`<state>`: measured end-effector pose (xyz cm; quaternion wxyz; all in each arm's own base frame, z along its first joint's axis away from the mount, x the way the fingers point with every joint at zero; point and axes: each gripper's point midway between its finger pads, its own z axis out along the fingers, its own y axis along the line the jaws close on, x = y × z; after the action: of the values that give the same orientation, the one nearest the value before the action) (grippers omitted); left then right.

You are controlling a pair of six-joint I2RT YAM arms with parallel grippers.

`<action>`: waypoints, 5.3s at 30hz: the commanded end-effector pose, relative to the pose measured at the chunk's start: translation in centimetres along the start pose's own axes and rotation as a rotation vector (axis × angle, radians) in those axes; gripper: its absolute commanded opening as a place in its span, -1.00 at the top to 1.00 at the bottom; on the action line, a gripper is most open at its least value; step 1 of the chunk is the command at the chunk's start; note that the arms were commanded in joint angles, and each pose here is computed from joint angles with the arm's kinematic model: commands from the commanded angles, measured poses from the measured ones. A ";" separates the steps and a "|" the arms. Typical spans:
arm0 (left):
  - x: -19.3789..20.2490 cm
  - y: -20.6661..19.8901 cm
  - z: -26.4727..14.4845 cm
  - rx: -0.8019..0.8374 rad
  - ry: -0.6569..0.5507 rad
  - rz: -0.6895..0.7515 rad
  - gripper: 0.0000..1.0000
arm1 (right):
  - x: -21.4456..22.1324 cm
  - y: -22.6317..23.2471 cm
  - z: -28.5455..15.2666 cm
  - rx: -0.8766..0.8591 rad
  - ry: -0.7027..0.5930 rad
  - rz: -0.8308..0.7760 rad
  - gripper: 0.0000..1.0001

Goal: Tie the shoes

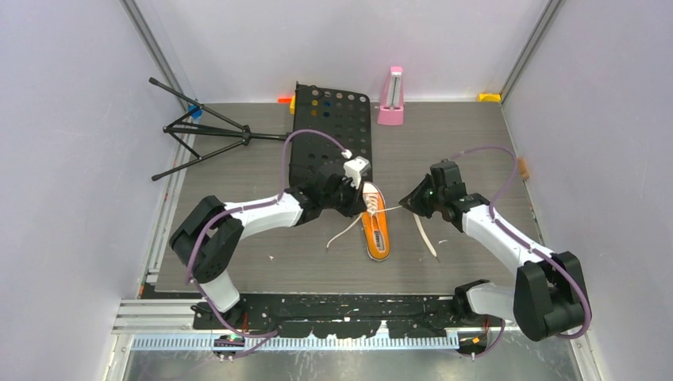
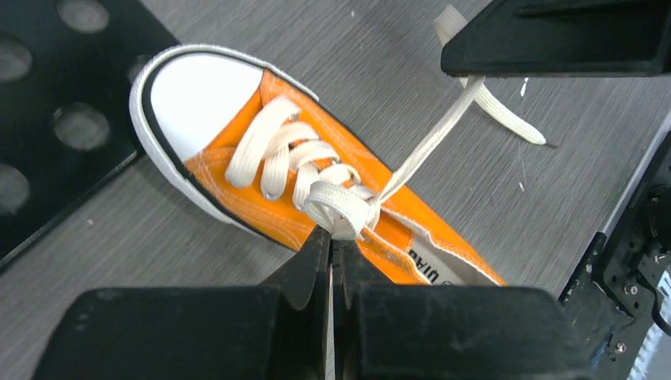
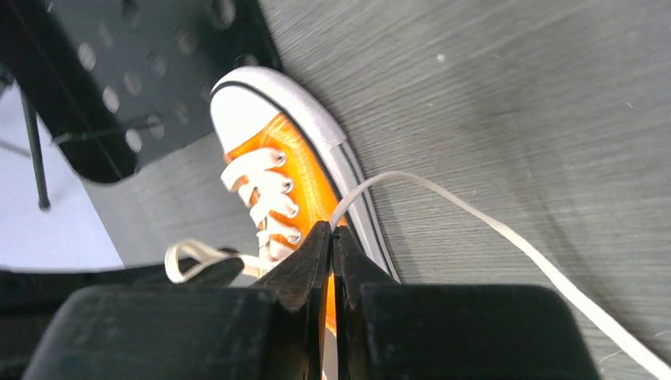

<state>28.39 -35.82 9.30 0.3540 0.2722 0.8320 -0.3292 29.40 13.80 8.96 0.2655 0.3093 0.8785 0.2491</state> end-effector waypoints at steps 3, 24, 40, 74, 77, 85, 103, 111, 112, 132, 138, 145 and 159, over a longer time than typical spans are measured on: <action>-1.9 0.0 0.6 0.047 0.042 0.195 1.00 | -1.2 6.2 -3.1 -0.334 -0.047 -0.334 0.86; -2.4 -1.4 1.3 0.153 0.088 0.440 1.00 | 2.2 13.4 -2.2 -0.618 0.121 -0.323 0.78; -4.7 -2.7 1.6 0.209 -0.024 0.517 1.00 | 1.9 13.6 -0.5 -0.518 0.155 -0.176 0.71; -5.2 -3.1 -0.1 0.204 -0.194 0.564 1.00 | 4.6 6.6 4.6 -0.172 0.424 -0.207 0.52; -5.3 -3.1 -0.1 0.203 -0.204 0.561 1.00 | 4.7 5.5 4.3 -0.121 0.431 -0.227 0.51; -5.0 -3.2 -0.4 0.200 -0.236 0.531 1.00 | 3.8 2.7 3.3 0.021 0.388 -0.307 0.03; -3.6 -3.3 -0.4 0.228 -0.208 0.517 1.00 | -4.4 3.0 1.9 0.040 0.199 -0.281 -0.71; -3.8 -3.4 -0.6 0.231 -0.202 0.521 1.00 | -6.0 9.1 -2.5 -0.507 -0.155 -0.464 -0.70; -3.8 -3.5 -0.6 0.234 -0.202 0.524 1.00 | -5.1 10.2 -3.7 -0.626 -0.183 -0.538 -0.65; -3.6 -3.9 -0.7 0.259 -0.186 0.521 1.00 | 3.5 9.1 -4.2 -0.839 0.034 -1.313 -0.26; -3.7 -3.9 -0.7 0.259 -0.185 0.520 1.00 | 3.2 7.9 -3.2 -0.837 0.068 -1.434 -0.35; -3.8 -4.0 -0.8 0.264 -0.167 0.523 1.00 | 4.0 7.6 -2.9 -0.869 0.099 -1.454 -0.38; -3.8 -3.8 -1.0 0.253 -0.157 0.539 1.00 | 2.9 9.0 -2.1 -0.836 -0.066 -1.563 -0.47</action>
<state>27.12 -37.58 10.48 0.4194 0.4950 0.6819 -0.3378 28.41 20.95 12.79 0.4212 -0.4779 0.7036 0.3151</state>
